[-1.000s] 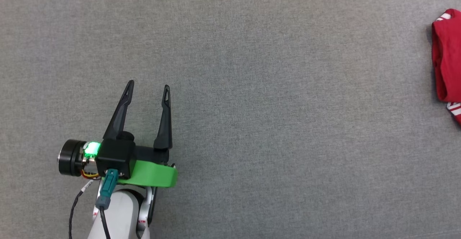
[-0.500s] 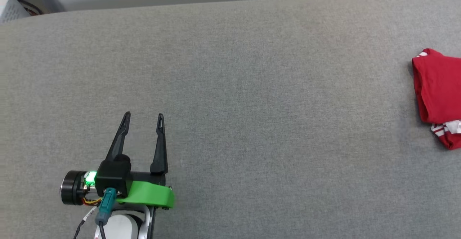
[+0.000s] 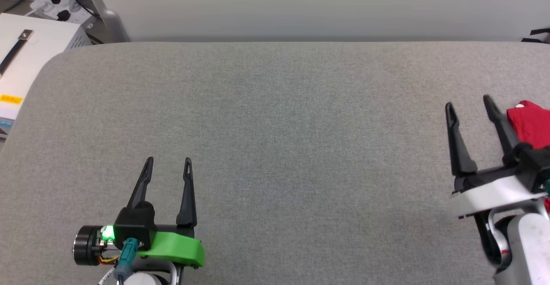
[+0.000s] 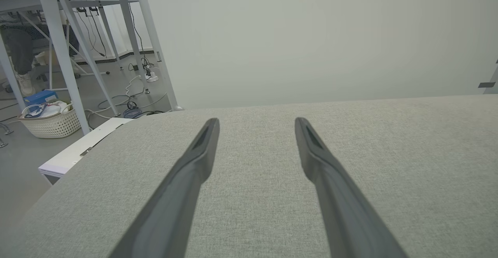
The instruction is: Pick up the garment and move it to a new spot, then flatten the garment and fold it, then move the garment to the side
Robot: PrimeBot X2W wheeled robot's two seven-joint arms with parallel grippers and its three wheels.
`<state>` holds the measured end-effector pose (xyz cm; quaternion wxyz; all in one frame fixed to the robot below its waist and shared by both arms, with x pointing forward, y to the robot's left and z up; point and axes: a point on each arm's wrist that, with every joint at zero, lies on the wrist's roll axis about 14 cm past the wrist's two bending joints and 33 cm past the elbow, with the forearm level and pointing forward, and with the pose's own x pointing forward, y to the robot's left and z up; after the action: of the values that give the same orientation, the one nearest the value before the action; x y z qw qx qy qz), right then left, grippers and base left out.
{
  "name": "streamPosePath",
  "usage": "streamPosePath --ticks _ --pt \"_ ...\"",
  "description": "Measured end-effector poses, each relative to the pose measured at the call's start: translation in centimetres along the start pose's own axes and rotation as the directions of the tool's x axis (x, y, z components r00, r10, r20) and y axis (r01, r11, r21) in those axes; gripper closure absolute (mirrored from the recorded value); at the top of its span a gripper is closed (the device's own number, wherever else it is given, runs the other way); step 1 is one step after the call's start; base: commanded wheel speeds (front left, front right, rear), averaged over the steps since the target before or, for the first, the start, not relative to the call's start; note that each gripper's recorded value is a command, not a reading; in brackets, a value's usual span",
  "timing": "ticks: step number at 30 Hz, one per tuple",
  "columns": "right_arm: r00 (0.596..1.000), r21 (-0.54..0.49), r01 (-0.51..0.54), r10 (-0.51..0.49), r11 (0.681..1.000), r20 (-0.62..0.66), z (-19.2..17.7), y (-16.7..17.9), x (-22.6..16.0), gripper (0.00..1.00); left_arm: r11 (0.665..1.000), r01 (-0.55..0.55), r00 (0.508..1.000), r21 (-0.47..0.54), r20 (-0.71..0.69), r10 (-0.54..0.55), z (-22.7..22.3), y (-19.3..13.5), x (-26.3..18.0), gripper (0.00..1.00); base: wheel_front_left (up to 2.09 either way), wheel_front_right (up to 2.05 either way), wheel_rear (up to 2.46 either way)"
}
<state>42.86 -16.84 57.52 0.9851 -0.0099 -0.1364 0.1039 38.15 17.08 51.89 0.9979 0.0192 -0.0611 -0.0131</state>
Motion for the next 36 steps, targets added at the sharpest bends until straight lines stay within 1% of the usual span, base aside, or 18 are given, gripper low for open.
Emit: streamPosePath --ticks 6,8,9,14,24,35,36 --pt "0.997 0.084 0.003 0.003 0.996 -0.076 -2.2 2.4 -3.0 0.00 1.000 -0.027 1.000 0.000 0.007 0.027 0.5 0.8 -1.6 0.00 0.00 0.00 0.00" --pt "0.995 0.106 0.015 -0.004 0.994 -0.103 -2.8 2.8 -4.2 0.00 0.999 -0.032 0.999 -0.003 0.006 0.032 0.6 0.9 -2.1 0.00 0.00 0.00 0.00" --pt "0.992 0.120 0.039 -0.024 0.992 -0.125 -3.3 2.8 -5.6 0.00 0.999 -0.041 0.999 -0.007 0.005 0.041 0.6 1.1 -2.8 0.00 0.00 0.00 0.00" --pt "0.990 0.119 0.052 -0.036 0.992 -0.133 -3.1 3.0 -7.4 0.00 0.999 -0.041 0.999 -0.011 -0.004 0.041 0.5 1.2 -3.8 0.00 0.00 0.00 0.00" --pt "0.990 0.094 0.090 -0.079 0.991 -0.115 -2.1 2.2 -8.8 0.00 1.000 -0.015 1.000 -0.020 -0.010 0.015 0.3 0.6 -4.4 0.00 0.00 0.00 0.00" --pt "0.989 0.094 0.100 -0.089 0.991 -0.117 -2.1 2.1 -9.1 0.00 1.000 -0.006 1.000 -0.025 -0.017 0.006 0.1 0.4 -4.6 0.00 0.00 0.00 0.00" --pt "0.989 0.095 0.100 -0.089 0.990 -0.117 -2.1 2.1 -9.1 1.00 1.000 -0.006 1.000 -0.024 -0.017 0.006 0.1 0.4 -4.6 1.00 0.00 0.00 0.00"
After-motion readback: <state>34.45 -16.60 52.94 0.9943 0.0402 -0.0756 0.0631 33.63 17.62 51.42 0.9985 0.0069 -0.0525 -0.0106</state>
